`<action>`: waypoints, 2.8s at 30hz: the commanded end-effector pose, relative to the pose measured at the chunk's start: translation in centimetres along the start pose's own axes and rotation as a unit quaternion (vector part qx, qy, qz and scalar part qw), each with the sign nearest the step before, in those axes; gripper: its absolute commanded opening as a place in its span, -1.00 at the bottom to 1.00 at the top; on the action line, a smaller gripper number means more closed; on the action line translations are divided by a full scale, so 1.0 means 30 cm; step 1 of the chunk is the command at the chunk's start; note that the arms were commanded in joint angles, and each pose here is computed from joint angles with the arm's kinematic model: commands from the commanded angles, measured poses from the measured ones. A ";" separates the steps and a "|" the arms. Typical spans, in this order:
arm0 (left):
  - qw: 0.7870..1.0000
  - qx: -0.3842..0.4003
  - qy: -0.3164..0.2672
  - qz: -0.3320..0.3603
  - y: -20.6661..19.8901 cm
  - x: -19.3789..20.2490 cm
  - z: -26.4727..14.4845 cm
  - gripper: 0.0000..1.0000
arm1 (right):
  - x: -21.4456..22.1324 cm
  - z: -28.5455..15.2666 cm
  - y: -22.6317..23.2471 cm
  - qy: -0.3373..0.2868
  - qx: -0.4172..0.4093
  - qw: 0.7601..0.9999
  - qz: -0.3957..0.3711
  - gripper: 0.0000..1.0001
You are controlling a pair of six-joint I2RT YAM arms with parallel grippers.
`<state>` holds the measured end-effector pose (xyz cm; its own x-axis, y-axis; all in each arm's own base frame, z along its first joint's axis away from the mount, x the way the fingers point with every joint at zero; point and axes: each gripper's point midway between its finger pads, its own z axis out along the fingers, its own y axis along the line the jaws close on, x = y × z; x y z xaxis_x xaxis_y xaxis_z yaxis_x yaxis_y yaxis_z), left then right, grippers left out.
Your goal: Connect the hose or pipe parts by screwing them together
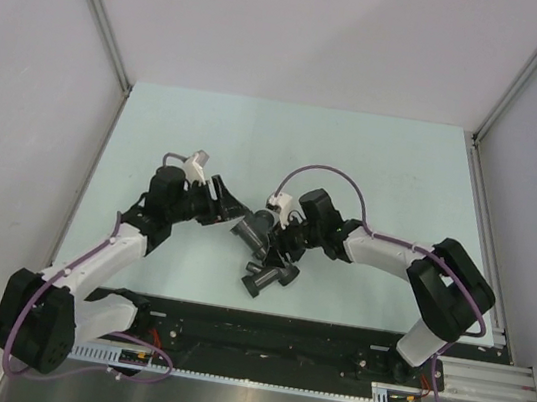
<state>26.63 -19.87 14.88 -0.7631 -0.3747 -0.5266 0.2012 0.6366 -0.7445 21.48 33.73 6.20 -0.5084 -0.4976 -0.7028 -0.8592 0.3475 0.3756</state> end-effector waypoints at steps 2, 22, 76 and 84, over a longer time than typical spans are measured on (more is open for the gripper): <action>0.996 0.050 -0.023 0.070 -0.122 -0.100 -0.035 0.36 | 0.053 -0.076 -0.123 0.030 0.093 0.995 -0.023 -1.00; 0.992 0.030 -0.037 0.118 -0.157 -0.151 -0.155 0.46 | -0.195 -0.233 -0.422 -0.061 0.268 0.959 0.063 -1.00; 0.945 0.160 -0.153 0.240 -0.416 -0.131 -0.454 1.00 | -0.241 -0.897 0.117 -0.311 0.255 0.889 0.220 0.99; 0.946 0.163 -0.147 0.240 -0.416 -0.131 -0.444 1.00 | -0.270 -0.930 0.127 -0.335 0.256 0.886 0.192 1.00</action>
<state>18.65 -17.46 30.92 -0.3833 -0.2951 -0.8752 0.6774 0.5543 -0.4835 20.59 16.43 27.61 -0.5285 0.2190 -0.8202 -0.3510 0.8233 0.4461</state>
